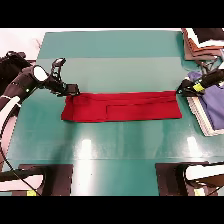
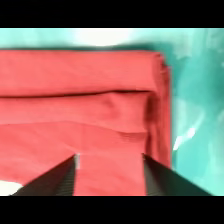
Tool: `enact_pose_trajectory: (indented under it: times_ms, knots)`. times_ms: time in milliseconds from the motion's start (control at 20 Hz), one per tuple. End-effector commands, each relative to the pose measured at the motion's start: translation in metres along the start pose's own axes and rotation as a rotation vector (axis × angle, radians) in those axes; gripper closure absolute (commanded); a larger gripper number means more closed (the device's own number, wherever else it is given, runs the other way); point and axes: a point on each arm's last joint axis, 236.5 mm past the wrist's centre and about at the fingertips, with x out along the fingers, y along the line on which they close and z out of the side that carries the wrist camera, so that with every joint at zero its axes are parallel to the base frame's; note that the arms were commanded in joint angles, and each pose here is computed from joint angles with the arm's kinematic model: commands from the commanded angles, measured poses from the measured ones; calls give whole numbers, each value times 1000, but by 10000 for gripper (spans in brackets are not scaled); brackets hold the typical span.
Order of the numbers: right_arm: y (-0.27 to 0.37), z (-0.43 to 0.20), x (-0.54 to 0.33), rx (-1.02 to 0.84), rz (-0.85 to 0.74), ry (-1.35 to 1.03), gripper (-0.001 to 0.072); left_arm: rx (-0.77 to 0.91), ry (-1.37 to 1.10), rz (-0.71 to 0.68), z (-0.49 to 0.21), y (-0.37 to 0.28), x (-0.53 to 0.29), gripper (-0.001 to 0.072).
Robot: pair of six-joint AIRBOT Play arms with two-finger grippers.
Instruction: Fold the shirts.
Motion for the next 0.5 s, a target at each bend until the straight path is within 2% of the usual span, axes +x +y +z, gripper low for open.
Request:
enact_pose_trajectory:
  times_ms: [0, 50, 100, 200, 400, 450]
  knots:
    - [-30, -14, -5, 74, 73, 22, 186, -56, 22, -82, -3, -20, -2, 325]
    - [-40, -24, 0, 103, 97, 35, 185, -74, 18, -110, -2, -27, -2, 608]
    - [-48, -32, 8, 135, 132, 36, 185, -91, 7, -139, 2, -34, -3, 669]
    - [-54, -41, 26, 185, 204, 16, 185, -128, -19, -200, 9, -50, -5, 673]
    - [-38, -49, 65, 247, 343, 54, 191, -61, -31, -236, 4, -92, 9, 678]
    - [-29, -45, 72, 238, 376, 48, 218, -43, -31, -246, 1, -105, 16, 678]
